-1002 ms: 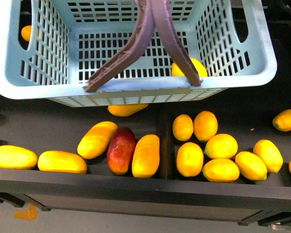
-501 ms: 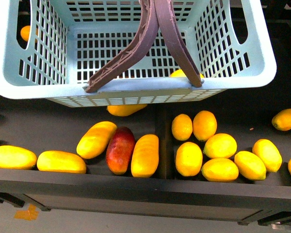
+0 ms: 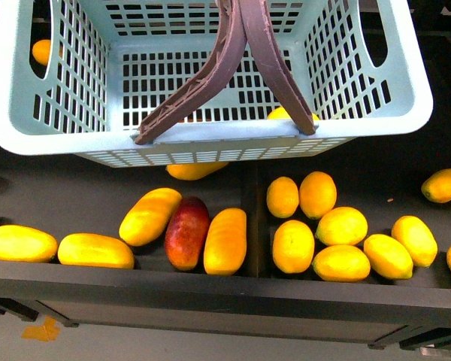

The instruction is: Pick lemon and mango into basket

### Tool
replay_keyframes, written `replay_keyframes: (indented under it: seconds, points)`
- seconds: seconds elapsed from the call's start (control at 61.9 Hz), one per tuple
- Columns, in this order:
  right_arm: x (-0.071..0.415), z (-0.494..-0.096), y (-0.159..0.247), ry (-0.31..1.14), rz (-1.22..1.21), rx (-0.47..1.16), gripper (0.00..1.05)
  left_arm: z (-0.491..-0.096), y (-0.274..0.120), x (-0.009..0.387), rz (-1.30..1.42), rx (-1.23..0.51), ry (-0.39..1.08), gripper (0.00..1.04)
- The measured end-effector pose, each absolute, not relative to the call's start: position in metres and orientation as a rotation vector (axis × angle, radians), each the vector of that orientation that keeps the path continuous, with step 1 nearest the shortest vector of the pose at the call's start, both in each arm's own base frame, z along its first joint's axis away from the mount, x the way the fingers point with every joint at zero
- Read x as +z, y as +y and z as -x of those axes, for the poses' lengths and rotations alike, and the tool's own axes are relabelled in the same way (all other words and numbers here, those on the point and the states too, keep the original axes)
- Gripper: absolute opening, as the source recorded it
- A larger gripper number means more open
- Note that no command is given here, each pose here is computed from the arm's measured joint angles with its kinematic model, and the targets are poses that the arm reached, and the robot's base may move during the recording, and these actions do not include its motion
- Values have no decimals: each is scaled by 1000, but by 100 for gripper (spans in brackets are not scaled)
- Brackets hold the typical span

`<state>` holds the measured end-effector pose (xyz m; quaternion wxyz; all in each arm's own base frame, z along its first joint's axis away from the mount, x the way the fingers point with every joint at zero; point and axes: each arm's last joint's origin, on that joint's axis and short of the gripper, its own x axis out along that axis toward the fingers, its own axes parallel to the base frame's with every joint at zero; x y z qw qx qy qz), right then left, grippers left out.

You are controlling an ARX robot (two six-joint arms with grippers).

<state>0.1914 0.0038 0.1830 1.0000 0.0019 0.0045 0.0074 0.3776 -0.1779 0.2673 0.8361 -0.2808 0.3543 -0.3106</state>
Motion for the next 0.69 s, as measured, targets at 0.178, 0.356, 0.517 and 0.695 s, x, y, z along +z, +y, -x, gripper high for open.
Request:
replay_keyframes:
  seconds: [0.178,0.356,0.517,0.695]
  points:
    - [176,-171,0,13,-4,1,2,-378,-178,267,594,-657,750,14]
    - [176,-166,0,4,-3,1,27,-378,-178,267,594,-654,749,14]
    - [176,-166,0,5,-3,1,53,-378,-178,267,595,-656,750,14]
    - [176,-166,0,5,-3,0,88,-378,-178,267,595,-655,752,14]
